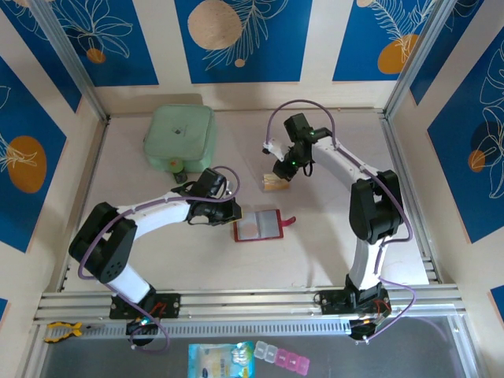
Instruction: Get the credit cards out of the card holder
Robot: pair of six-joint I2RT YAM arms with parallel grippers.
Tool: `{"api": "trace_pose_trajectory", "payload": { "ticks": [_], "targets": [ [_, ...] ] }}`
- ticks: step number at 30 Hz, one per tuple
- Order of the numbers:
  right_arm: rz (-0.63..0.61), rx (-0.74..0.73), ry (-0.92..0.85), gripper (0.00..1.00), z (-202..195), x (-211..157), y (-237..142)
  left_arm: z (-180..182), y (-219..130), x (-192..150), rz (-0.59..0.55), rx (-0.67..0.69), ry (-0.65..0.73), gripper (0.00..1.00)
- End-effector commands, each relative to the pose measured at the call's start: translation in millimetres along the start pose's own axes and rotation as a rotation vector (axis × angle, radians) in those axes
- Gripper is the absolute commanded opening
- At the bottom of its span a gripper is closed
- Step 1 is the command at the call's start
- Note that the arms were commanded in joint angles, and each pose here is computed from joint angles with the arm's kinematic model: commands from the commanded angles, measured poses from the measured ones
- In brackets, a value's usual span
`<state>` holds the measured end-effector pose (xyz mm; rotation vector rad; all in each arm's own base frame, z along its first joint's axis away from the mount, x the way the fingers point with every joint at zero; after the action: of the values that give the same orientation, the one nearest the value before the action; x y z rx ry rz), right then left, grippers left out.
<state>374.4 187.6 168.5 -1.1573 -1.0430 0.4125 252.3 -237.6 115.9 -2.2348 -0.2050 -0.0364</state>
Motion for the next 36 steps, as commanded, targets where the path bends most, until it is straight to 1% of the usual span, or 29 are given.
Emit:
{"api": "trace_pose_trajectory", "payload": {
  "ticks": [1, 6, 9, 13, 15, 23, 26, 31, 36],
  "targets": [
    [-0.082, 0.001, 0.274, 0.09, 9, 8, -5, 9, 4, -1, 0.007, 0.015, 0.003, 0.13],
    [-0.143, 0.038, 0.533, 0.05, 30, 5, 1, 16, 7, -5, 0.01, 0.028, -0.001, 0.13],
    [-0.172, 0.095, 0.636, 0.05, 50, 3, 4, 21, 9, -7, 0.011, 0.039, -0.001, 0.13],
    [-0.147, 0.164, 0.741, 0.0, 72, -3, 7, 26, 13, -10, 0.02, 0.046, -0.008, 0.13],
    [-0.132, 0.183, 0.784, 0.0, 81, -8, 9, 28, 16, -11, 0.028, 0.042, -0.012, 0.12],
    [-0.096, 0.248, 0.854, 0.0, 105, -25, 16, 36, 19, -16, 0.032, 0.06, -0.024, 0.12],
    [-0.064, 0.271, 0.84, 0.0, 112, -28, 21, 39, 23, -16, 0.04, 0.061, -0.025, 0.11],
    [0.008, 0.256, 0.818, 0.0, 122, -29, 28, 41, 27, -16, 0.045, 0.065, -0.033, 0.11],
    [0.046, 0.29, 0.832, 0.15, 134, -30, 37, 46, 27, -17, 0.048, 0.107, -0.032, 0.1]
  ]
}}
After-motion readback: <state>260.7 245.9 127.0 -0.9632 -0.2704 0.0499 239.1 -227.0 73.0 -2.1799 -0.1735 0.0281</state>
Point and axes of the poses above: each hand's point on the last joint's axis, 136 mm out from that joint toward the fingers, its own y axis out along the fingers, its own z axis along the line the jaws close on, x = y × z, the point moved 6 cm from there along -y, back along the fingers, and after that the axes turned 4 degrees about -y, right-handed, at the moved point
